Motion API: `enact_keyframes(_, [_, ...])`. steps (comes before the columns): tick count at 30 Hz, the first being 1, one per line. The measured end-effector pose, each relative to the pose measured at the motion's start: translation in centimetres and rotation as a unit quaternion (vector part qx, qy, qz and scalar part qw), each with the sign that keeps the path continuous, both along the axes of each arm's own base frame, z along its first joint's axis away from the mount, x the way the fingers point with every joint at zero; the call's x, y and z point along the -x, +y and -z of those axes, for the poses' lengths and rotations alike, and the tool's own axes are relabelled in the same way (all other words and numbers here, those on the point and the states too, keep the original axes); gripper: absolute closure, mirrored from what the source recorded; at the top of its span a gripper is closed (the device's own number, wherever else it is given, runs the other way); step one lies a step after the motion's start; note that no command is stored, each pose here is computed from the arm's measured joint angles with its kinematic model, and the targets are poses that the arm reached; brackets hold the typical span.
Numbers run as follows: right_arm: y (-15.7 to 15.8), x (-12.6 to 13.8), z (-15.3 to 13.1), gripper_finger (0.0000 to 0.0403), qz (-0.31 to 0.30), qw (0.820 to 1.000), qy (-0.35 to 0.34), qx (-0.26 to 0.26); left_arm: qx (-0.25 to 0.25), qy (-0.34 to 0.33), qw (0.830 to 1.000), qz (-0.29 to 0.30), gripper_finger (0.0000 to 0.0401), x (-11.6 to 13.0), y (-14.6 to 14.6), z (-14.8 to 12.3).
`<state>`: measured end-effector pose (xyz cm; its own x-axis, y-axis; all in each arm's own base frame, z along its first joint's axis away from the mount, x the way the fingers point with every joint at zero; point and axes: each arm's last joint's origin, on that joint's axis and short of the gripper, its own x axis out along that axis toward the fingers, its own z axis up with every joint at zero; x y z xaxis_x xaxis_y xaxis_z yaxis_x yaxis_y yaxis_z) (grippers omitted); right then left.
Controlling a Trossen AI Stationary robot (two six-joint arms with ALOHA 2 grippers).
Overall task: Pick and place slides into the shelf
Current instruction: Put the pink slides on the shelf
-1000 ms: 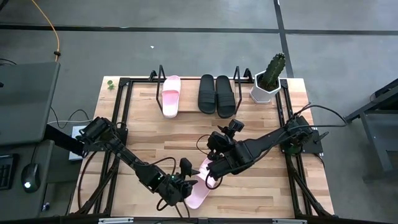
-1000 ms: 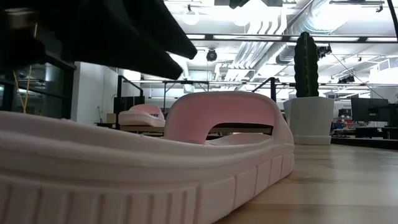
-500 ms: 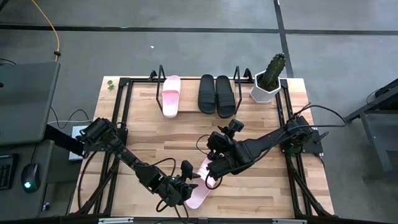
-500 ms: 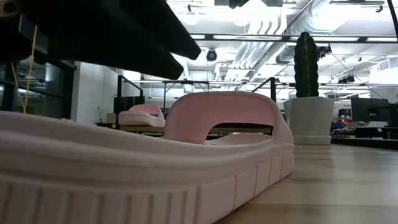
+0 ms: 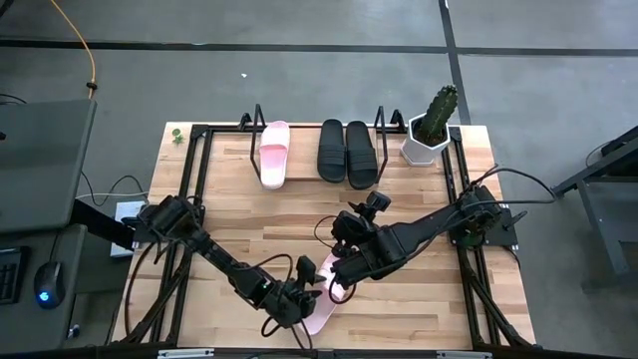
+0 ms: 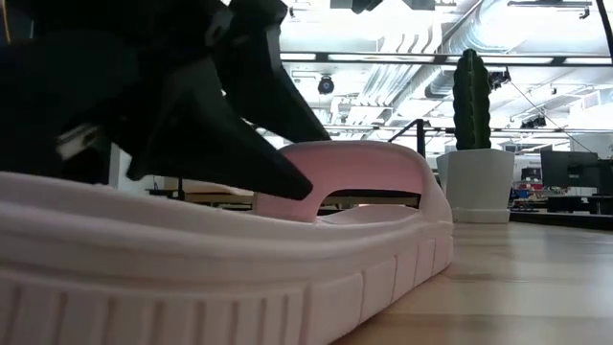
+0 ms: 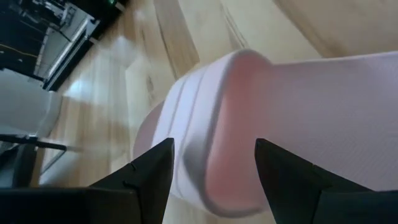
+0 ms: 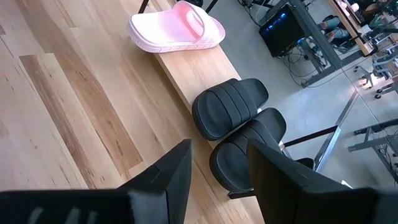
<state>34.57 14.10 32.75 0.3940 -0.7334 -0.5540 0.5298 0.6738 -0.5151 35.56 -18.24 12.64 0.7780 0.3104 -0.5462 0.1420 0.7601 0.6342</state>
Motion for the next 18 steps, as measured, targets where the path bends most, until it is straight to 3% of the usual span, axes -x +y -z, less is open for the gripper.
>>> enact_keyframes(8, [0.0,0.0,0.0,0.0257,0.000,1.000,0.003,-0.007,-0.021,-0.014,0.999,-0.021,0.0190,-0.2,0.4,-0.2])
enact_keyframes(18, [0.0,0.0,0.0,0.0257,0.000,1.000,0.003,-0.008,-0.009,-0.012,0.999,-0.043,0.0190,-1.1,2.3,-0.2])
